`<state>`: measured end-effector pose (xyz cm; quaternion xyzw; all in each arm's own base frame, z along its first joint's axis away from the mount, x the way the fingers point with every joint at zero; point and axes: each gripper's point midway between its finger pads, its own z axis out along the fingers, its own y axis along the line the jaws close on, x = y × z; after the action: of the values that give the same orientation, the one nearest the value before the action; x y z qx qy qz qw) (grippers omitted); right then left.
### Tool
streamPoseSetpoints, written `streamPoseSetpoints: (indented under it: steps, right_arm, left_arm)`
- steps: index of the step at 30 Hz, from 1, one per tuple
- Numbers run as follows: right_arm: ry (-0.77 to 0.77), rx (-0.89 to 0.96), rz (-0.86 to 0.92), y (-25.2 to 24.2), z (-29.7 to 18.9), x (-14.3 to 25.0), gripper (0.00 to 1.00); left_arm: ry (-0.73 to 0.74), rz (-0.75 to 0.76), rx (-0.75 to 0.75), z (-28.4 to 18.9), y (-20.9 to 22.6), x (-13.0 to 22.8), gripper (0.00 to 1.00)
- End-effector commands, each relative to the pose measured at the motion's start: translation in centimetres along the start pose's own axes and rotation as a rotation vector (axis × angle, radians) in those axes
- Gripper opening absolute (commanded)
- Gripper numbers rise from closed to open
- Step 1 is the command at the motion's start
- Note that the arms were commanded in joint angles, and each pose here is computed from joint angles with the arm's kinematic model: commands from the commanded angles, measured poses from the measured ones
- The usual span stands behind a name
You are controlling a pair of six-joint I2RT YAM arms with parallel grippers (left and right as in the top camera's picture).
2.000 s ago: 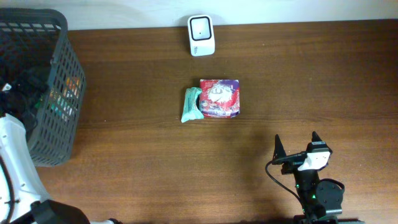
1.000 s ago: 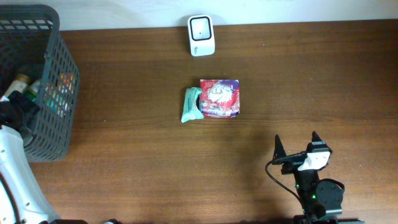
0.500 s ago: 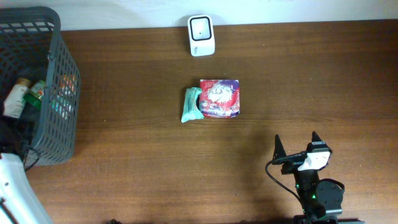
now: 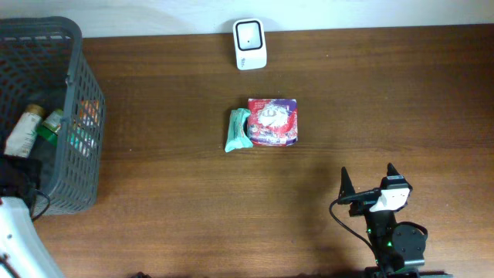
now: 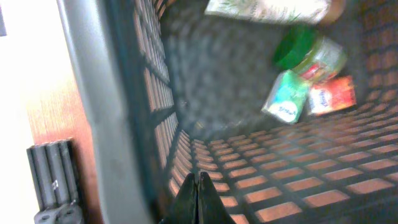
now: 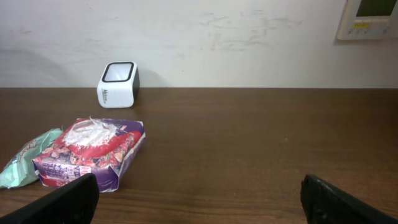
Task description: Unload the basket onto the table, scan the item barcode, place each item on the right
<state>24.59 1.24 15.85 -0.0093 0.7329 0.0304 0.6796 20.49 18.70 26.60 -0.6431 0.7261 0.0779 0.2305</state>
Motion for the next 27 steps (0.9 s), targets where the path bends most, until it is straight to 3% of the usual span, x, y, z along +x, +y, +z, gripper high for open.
streamPoseSetpoints:
  steps: [1,4,6,8,9,12,15,18,22,27]
  right_arm:
    - [0.005,0.006,0.011,-0.1,0.0,0.3,0.99]
    - [0.005,0.005,0.010,-0.1,0.0,0.3,0.99]
    - [0.005,0.005,0.010,-0.1,0.0,0.3,0.99]
    - [0.005,0.005,0.010,-0.1,0.0,0.3,0.98]
    - [0.005,0.006,0.011,-0.1,0.0,0.3,0.98]
    - [0.005,0.005,0.010,-0.1,0.0,0.3,0.99]
    - [0.005,0.005,0.010,-0.1,0.0,0.3,0.98]
    - [0.005,0.006,0.011,-0.1,0.0,0.3,0.99]
    - [0.005,0.006,0.011,-0.1,0.0,0.3,0.99]
    - [0.005,0.005,0.010,-0.1,0.0,0.3,0.99]
  left_arm:
    - [-0.131,-0.051,0.108,-2.2,-1.0,-2.2,0.07]
    - [-0.239,-0.082,0.240,-3.3,-3.8,-5.0,0.10]
    - [-0.328,-0.107,0.327,-4.3,-5.8,-7.3,0.23]
    - [-0.404,-0.129,0.403,-5.5,-7.3,-9.2,0.41]
    - [-0.434,-0.137,0.434,-5.9,-8.0,-10.0,0.43]
    - [-0.449,-0.137,0.447,-4.8,-9.4,-11.1,0.60]
    - [-0.427,-0.116,0.418,-2.8,-10.1,-11.2,0.64]
    - [-0.487,0.095,0.381,-1.0,-11.8,-12.4,0.73]
    - [-0.397,0.241,0.295,4.7,-12.8,-11.4,0.80]
    - [-0.228,0.291,0.348,9.8,-15.0,-8.7,0.88]
